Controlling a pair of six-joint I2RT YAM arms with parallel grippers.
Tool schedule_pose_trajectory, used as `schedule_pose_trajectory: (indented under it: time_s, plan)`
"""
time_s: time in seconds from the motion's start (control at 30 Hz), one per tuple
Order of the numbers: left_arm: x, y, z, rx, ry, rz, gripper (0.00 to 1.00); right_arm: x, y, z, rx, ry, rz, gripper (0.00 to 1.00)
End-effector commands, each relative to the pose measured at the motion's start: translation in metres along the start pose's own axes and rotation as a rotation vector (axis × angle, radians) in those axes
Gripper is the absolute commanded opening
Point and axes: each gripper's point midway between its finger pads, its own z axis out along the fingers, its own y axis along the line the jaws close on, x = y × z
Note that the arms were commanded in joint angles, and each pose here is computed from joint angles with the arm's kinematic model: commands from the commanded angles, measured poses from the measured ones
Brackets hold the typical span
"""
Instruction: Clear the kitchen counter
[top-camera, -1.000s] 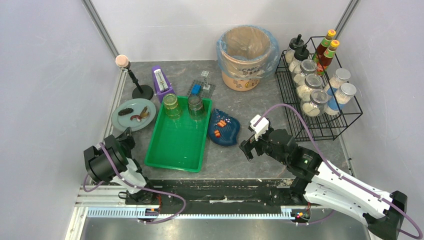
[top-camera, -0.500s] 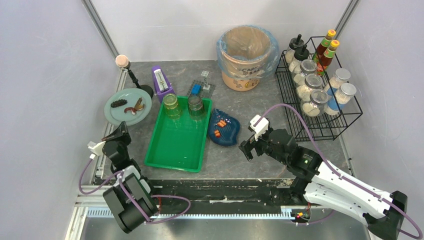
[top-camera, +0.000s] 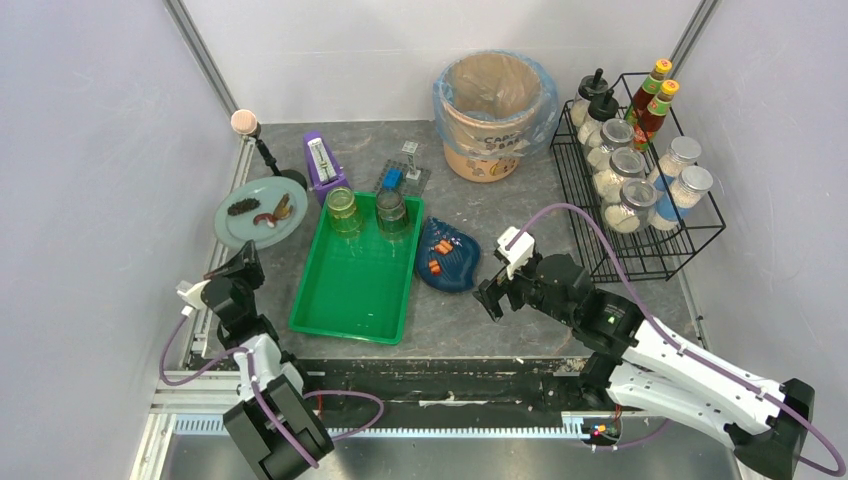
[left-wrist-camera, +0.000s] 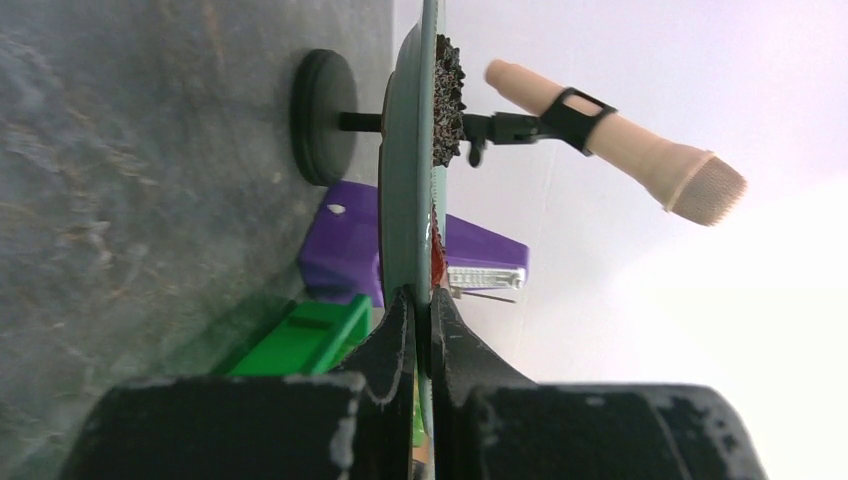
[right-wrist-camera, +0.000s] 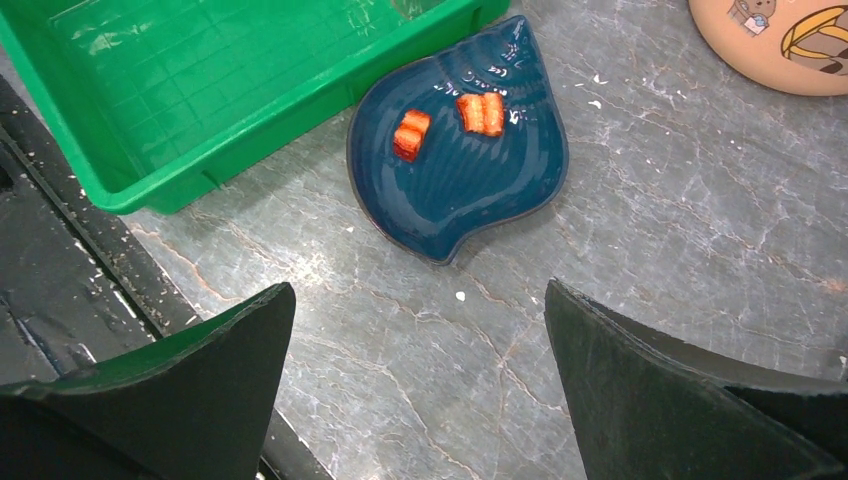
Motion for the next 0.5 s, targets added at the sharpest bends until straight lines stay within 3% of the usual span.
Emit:
schedule_pose_trajectory:
  time_s: [0.0, 0.47]
  plan:
    - [0.009, -0.123, -0.021, 0.376, 0.065, -0.036, 0.02, -0.036, 0.008, -0.003, -0.038, -0.093, 0.029, 0.98]
    - [0.036, -0.169, -0.044, 0.420, 0.173, -0.036, 0.02, -0.048, 0.015, -0.003, -0.071, -0.102, 0.061, 0.98]
